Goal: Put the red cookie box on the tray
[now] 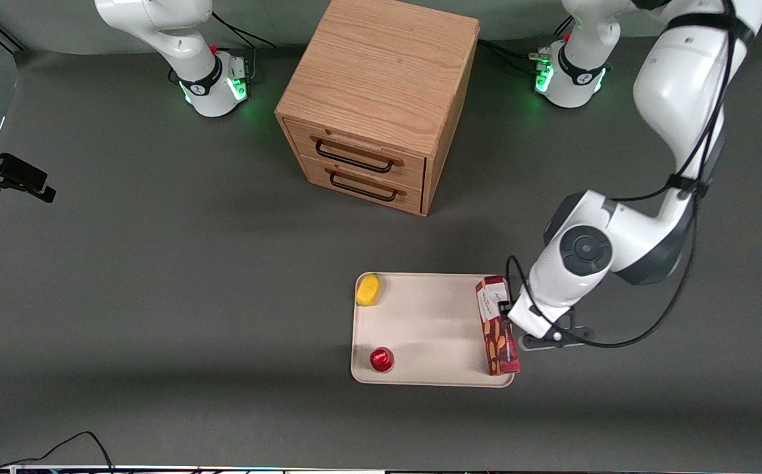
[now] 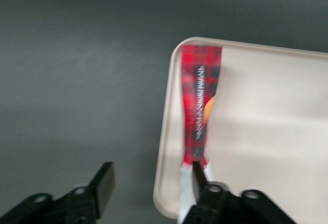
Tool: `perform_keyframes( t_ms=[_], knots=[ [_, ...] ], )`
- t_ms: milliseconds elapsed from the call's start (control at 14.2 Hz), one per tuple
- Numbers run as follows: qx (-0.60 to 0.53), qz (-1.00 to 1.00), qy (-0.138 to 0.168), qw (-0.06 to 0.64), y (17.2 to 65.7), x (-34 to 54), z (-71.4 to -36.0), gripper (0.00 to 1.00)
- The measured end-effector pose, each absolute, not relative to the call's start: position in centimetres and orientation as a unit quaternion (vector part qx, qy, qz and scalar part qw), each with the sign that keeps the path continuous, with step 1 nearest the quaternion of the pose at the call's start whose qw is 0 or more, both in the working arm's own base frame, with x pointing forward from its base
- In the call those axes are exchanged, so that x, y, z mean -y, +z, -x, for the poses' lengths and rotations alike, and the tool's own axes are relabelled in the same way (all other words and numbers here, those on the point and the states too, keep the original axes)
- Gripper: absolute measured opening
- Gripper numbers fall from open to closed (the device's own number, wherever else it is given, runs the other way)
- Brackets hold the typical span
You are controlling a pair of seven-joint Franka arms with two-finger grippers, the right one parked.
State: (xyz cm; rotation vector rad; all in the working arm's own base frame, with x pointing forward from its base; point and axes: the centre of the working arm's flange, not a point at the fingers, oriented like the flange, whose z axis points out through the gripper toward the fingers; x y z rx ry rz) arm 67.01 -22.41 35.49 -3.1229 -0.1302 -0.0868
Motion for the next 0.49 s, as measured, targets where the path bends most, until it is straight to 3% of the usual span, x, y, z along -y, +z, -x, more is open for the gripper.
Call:
perform_keyframes(
  t_ms=[140, 491],
  knots=[
    [0.015, 1.000, 0.008, 0.007, 41.8, 18.7, -66.0, 0.97],
    [-0.043, 0.997, 0.069, 0.004, 55.6, 4.4, -60.4, 1.00]
  ],
)
